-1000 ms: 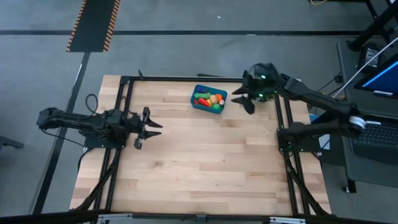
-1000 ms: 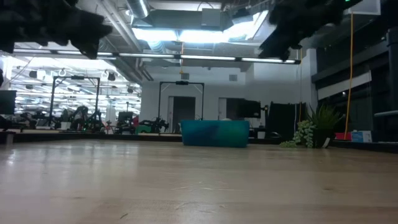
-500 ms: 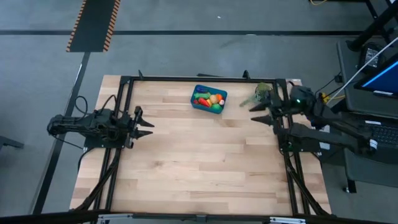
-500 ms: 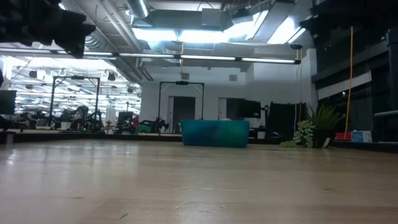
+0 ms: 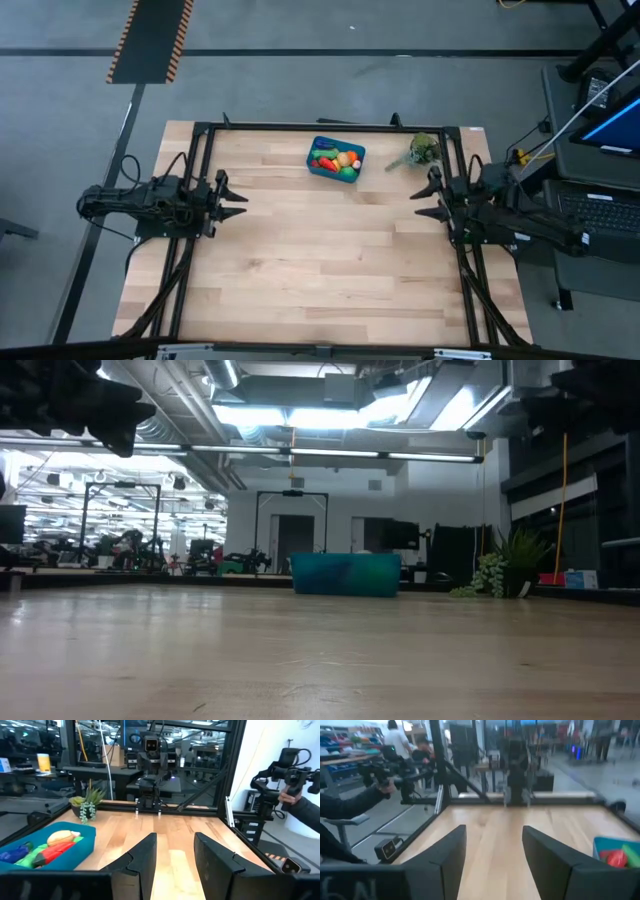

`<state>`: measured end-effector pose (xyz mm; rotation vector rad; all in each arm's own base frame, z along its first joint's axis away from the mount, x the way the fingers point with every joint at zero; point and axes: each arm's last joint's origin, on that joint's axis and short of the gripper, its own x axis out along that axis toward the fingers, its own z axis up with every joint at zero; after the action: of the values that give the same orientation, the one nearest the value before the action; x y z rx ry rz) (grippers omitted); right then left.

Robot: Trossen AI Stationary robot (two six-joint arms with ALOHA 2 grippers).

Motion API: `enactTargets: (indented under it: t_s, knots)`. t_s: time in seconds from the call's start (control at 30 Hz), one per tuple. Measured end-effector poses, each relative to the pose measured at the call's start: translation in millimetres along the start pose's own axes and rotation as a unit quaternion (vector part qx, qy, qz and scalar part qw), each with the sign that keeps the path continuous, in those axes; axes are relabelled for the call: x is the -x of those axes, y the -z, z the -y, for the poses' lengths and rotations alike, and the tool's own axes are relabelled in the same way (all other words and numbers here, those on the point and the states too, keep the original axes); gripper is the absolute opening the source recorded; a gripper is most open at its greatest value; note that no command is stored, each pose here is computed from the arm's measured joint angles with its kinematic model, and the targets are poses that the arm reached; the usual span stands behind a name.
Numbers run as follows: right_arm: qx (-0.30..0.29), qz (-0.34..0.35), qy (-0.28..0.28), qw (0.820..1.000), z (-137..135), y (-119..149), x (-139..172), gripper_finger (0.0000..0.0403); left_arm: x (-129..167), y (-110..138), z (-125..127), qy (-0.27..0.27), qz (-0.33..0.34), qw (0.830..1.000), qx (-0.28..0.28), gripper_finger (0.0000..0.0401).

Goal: Pick and placing Produce into tupperware
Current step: Return to Home Position

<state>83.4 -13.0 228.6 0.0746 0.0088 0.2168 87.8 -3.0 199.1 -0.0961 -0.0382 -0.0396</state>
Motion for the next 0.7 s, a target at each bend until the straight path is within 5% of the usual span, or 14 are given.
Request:
enactTargets:
  t_s: [0.27,0.7]
  knots:
    - [-0.004,0.027,-0.080,0.996,-6.8,18.7,0.6,0.0196,-0.5,1.7,0.2,0.005,-0.002,1.000,-0.009,0.0124]
    - [-0.003,0.038,-0.112,0.993,-8.4,33.3,-5.7,0.0196,-8.3,29.4,-2.6,0.005,0.002,1.000,0.006,0.0124]
